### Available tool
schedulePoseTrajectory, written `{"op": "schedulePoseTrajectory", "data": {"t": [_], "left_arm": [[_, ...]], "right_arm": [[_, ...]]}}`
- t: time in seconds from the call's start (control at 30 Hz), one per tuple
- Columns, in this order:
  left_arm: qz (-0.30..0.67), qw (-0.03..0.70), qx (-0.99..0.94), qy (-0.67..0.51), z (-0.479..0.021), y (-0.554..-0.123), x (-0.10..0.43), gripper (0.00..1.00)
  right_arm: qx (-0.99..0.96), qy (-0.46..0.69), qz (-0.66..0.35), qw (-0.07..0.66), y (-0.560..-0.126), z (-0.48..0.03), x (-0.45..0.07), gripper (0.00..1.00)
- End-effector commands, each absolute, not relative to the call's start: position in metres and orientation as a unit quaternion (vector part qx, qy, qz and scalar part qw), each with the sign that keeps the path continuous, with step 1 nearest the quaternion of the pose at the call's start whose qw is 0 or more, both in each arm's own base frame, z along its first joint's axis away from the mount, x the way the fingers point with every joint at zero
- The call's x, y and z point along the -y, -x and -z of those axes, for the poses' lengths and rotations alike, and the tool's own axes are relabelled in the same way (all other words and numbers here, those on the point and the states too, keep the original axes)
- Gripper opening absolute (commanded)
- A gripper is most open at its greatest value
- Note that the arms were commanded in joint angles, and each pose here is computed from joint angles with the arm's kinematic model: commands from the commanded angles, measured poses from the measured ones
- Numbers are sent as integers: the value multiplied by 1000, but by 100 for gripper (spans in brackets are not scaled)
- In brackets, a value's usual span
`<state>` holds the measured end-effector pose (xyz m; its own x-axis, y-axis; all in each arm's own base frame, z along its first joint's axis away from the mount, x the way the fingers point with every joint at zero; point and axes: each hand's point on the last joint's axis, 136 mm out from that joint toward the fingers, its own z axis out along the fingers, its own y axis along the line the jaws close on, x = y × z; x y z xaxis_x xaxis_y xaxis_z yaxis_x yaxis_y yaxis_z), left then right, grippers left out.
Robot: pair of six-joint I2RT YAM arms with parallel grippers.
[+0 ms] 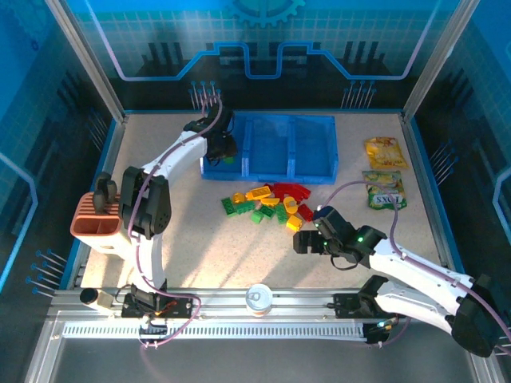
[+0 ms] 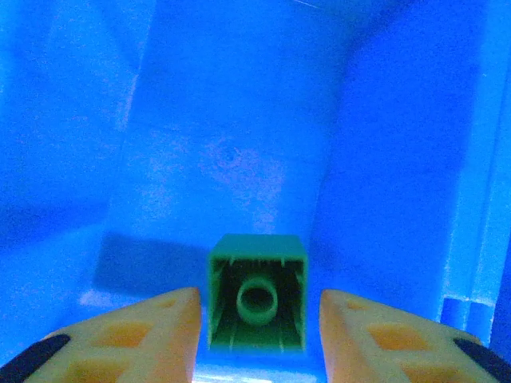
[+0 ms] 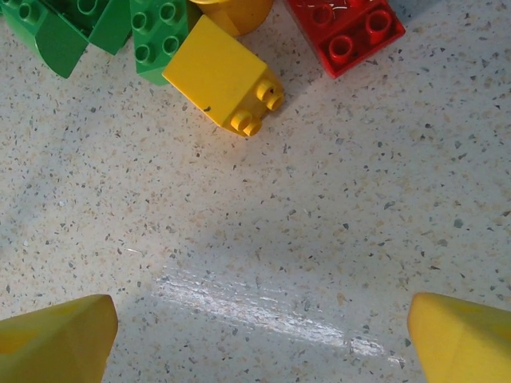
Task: Sort the legos into containers by color
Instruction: Place the lego in the container, then rotate the container at the top-center of the table.
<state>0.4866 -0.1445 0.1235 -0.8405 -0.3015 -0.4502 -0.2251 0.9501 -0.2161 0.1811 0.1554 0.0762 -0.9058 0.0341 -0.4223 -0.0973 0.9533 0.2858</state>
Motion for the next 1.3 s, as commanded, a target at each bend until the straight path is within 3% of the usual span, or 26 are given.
{"op": "schedulePoseTrajectory", "data": {"t": [0.0, 0.53, 1.27], "left_arm": [[77, 241, -958, 136, -124, -485, 140, 47], [60, 197, -968, 144, -83, -483, 132, 52], [66, 171, -966, 180, -52, -433, 120, 51]], "right_arm": [[-962, 14, -158, 221, -182, -87, -161, 95], [-963, 13, -158, 220, -178, -85, -161, 95], [-963, 20, -163, 215, -181, -80, -173, 95]]}}
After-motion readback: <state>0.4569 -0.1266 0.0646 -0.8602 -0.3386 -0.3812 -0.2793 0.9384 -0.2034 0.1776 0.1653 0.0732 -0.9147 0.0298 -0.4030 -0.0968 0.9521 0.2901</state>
